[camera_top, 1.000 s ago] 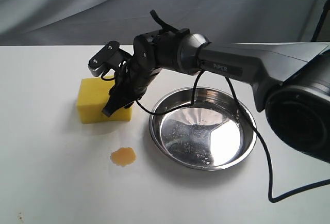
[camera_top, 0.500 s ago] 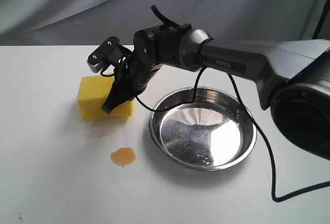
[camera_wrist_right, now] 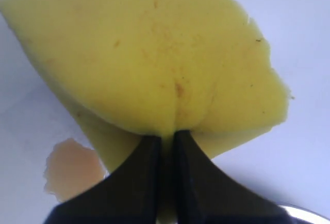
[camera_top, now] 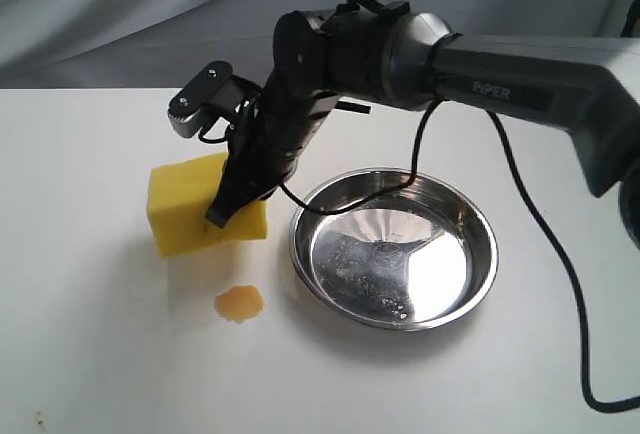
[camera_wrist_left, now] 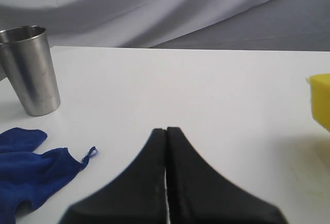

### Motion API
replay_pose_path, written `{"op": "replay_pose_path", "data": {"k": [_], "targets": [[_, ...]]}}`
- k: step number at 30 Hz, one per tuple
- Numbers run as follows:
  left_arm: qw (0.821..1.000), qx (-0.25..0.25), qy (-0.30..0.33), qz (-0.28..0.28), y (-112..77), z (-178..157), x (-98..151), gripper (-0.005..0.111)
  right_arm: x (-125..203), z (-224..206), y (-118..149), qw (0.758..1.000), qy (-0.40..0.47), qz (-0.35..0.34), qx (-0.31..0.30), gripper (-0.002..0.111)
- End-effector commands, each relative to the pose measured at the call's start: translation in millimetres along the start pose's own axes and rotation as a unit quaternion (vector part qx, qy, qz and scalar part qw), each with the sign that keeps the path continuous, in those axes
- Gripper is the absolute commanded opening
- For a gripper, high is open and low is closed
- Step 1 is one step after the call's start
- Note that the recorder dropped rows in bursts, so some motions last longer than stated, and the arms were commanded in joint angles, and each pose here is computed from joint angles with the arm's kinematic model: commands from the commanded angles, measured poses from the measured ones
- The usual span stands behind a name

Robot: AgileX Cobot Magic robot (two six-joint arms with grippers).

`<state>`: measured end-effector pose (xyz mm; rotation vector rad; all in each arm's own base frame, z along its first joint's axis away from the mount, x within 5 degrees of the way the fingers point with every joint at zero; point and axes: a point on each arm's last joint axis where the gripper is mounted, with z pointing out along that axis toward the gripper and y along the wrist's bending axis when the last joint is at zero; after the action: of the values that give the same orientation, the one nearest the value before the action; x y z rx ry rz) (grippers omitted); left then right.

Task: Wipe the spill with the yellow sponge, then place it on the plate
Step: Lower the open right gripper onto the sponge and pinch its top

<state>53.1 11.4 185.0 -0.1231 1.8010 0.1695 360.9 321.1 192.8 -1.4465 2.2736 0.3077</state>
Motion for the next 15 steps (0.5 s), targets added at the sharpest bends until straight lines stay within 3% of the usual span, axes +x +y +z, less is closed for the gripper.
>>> {"op": "replay_pose_path", "data": {"k": [1, 7, 15], "targets": [[1.000, 0.003, -0.003, -0.002, -0.4, -0.1, 0.0, 0.000, 8.8, -18.4, 8.2, 0.999, -0.040, 0.002, 0.015, 0.000], [1.000, 0.003, -0.003, -0.002, -0.4, -0.1, 0.0, 0.000, 41.9, 0.7, 38.6, 0.997, -0.050, -0.045, 0.029, 0.000], [1.000, 0.003, -0.003, -0.002, -0.4, -0.1, 0.0, 0.000, 55.5, 16.5, 61.4, 0.997, -0.049, -0.060, 0.030, 0.000]]}}
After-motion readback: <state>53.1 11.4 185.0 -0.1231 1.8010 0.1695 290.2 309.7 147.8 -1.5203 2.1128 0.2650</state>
